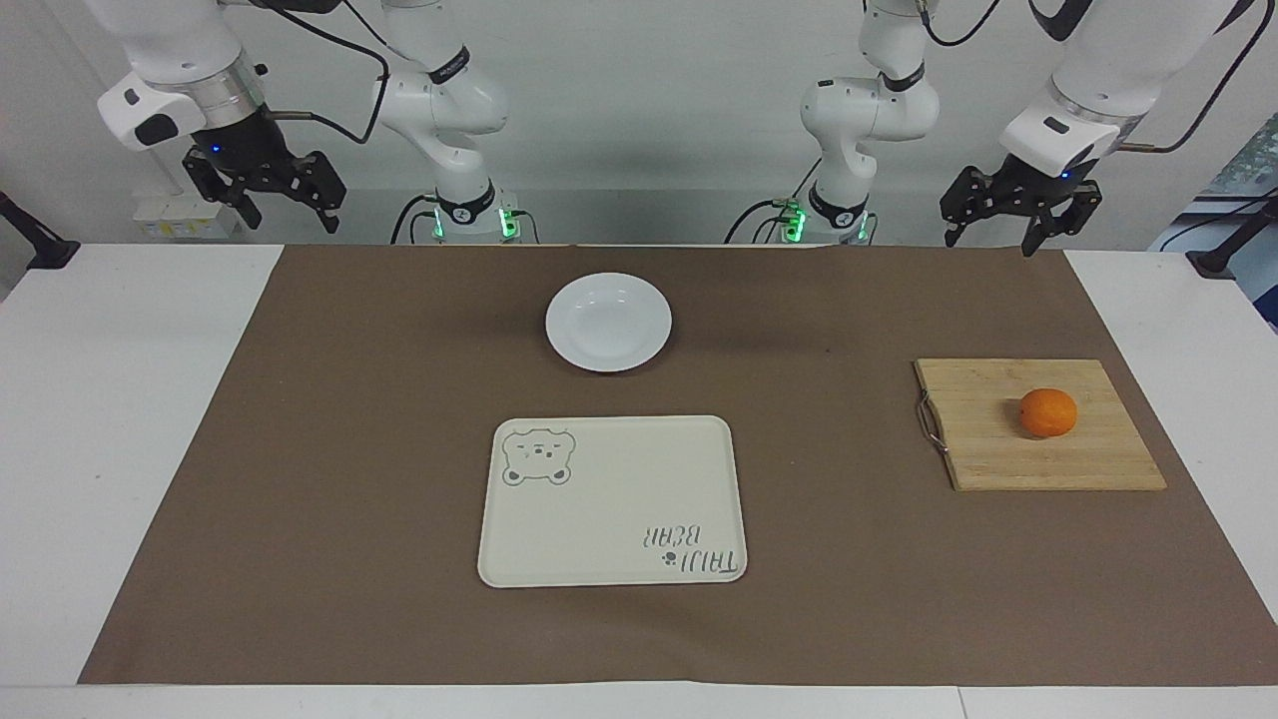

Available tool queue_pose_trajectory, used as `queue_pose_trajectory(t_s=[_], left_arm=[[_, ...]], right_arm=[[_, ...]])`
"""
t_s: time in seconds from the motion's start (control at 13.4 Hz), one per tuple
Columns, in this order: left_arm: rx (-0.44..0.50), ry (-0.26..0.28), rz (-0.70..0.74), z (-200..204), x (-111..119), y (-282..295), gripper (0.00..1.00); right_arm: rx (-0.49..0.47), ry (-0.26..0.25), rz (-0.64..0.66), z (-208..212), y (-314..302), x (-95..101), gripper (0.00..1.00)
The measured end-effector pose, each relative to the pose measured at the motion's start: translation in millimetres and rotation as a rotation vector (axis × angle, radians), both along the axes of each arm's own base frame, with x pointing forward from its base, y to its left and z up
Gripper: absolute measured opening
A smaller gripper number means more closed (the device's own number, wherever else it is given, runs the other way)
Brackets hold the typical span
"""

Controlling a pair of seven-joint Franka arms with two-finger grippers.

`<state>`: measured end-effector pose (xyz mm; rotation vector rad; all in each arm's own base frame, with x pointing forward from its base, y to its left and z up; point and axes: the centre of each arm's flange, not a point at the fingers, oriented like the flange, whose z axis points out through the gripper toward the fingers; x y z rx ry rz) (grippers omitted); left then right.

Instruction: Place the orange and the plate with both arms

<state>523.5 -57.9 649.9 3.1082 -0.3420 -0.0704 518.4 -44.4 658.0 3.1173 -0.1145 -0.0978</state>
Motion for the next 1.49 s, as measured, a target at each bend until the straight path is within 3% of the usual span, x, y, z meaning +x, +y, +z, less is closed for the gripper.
queue_pose_trajectory(t_s=[0.37, 1.49], left_arm=[[-0.001, -0.005, -0.001, 1.8, 0.1, -0.1, 1.0], [-0.001, -0.006, 0.006, 2.6, 0.4, 2.4, 1.0]], right_arm=[[-0.004, -0.044, 0.001, 3.7, -0.4, 4.9, 1.0], [-0.004, -0.045, 0.007, 3.8, 3.0, 5.3, 1.0]])
